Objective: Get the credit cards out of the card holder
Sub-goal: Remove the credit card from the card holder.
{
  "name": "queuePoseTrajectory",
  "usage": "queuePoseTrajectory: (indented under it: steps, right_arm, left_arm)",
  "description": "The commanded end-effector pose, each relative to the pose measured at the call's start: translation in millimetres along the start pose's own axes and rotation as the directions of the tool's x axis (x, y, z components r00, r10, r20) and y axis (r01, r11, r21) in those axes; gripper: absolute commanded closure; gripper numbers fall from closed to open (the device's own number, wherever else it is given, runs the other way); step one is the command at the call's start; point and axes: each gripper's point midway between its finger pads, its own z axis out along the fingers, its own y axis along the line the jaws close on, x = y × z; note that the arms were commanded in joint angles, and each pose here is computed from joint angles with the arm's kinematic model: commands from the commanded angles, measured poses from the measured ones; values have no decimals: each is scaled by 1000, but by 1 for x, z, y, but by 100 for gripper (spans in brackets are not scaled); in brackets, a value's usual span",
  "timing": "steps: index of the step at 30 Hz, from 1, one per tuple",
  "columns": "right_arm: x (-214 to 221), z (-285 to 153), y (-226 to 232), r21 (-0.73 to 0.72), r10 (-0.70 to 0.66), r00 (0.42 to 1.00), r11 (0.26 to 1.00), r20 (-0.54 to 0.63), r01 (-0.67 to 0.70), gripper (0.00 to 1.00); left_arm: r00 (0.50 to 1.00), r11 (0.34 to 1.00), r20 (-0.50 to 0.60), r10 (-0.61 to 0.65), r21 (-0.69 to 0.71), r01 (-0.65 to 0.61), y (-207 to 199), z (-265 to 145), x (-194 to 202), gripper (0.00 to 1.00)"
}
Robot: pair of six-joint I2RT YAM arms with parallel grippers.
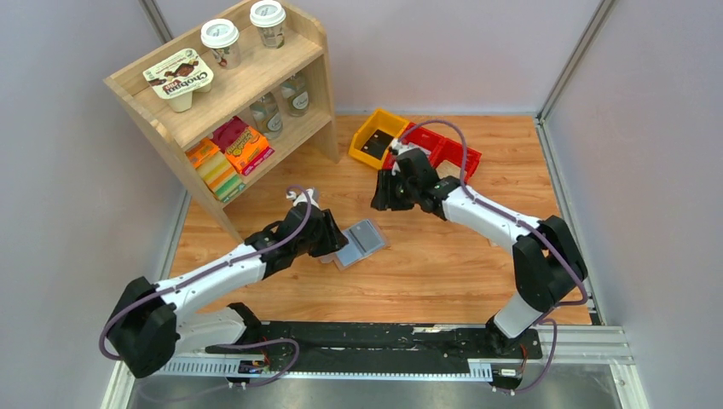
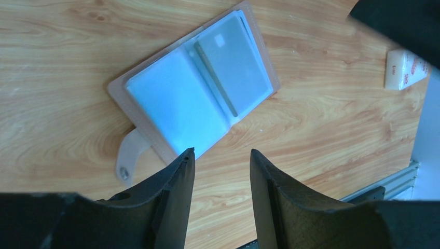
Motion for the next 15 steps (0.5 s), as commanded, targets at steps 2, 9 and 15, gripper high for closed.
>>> queuePoseTrajectory:
  steps: [2, 9, 15]
  right_arm:
    - [50, -4, 9, -44, -57, 991, 998, -122, 52, 49]
    - [83, 17, 7, -45, -61, 973, 998, -221, 53, 47]
    - [100, 30, 9, -45, -75, 958, 997, -275, 65, 46]
  left_arm:
    - [998, 995, -36, -58, 76, 61, -24, 22, -7, 49]
    - [987, 997, -142, -77, -23, 74, 6, 46, 20, 57]
    - [979, 989, -189, -77, -138, 51, 36, 50, 39, 60]
